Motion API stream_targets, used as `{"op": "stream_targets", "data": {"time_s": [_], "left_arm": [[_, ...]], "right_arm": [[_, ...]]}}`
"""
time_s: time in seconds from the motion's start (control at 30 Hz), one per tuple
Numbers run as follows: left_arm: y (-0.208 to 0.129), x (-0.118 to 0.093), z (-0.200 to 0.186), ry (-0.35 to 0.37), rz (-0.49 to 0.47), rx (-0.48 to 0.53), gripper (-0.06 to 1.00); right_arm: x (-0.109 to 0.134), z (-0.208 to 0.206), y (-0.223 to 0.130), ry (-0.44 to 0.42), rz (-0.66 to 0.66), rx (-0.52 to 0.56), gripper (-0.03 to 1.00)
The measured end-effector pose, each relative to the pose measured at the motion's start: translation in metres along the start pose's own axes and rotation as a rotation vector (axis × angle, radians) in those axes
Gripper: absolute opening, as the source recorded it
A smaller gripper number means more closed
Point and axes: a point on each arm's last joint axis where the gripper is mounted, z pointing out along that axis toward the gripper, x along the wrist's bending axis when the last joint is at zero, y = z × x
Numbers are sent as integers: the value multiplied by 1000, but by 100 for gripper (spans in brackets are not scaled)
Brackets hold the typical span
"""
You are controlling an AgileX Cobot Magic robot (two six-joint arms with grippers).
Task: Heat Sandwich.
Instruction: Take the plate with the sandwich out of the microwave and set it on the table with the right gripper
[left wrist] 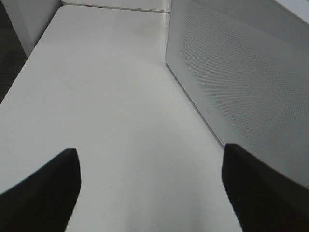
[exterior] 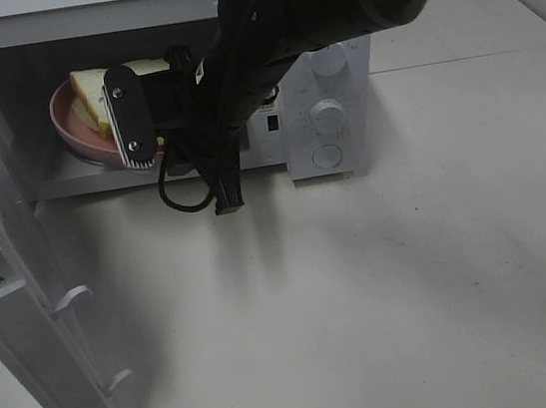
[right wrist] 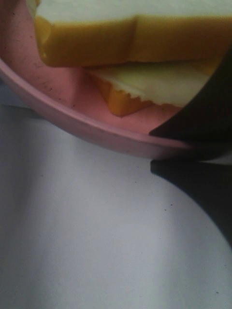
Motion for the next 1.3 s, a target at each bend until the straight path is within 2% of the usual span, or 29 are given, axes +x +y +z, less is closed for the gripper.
{"op": "stream_targets", "data": {"time_s": [0.27, 0.5, 0.67, 0.9, 1.03, 1.3], "left_arm": [[0, 0, 0, 0, 0, 0, 76], [0, 0, 0, 0, 0, 0, 76], [0, 0, 0, 0, 0, 0, 76], [0, 0, 0, 0, 0, 0, 76], [0, 0, 0, 0, 0, 0, 76], [0, 0, 0, 0, 0, 0, 76]], "right_arm": [[15, -10, 7, 27, -53, 5, 8], [34, -8, 20, 116, -135, 12, 8], [41, -8, 33, 124, -198, 0, 8], [44, -11, 40, 126, -219, -6, 8], [43, -20, 41, 109, -222, -6, 8], [63, -42, 33, 101, -218, -3, 8]]}}
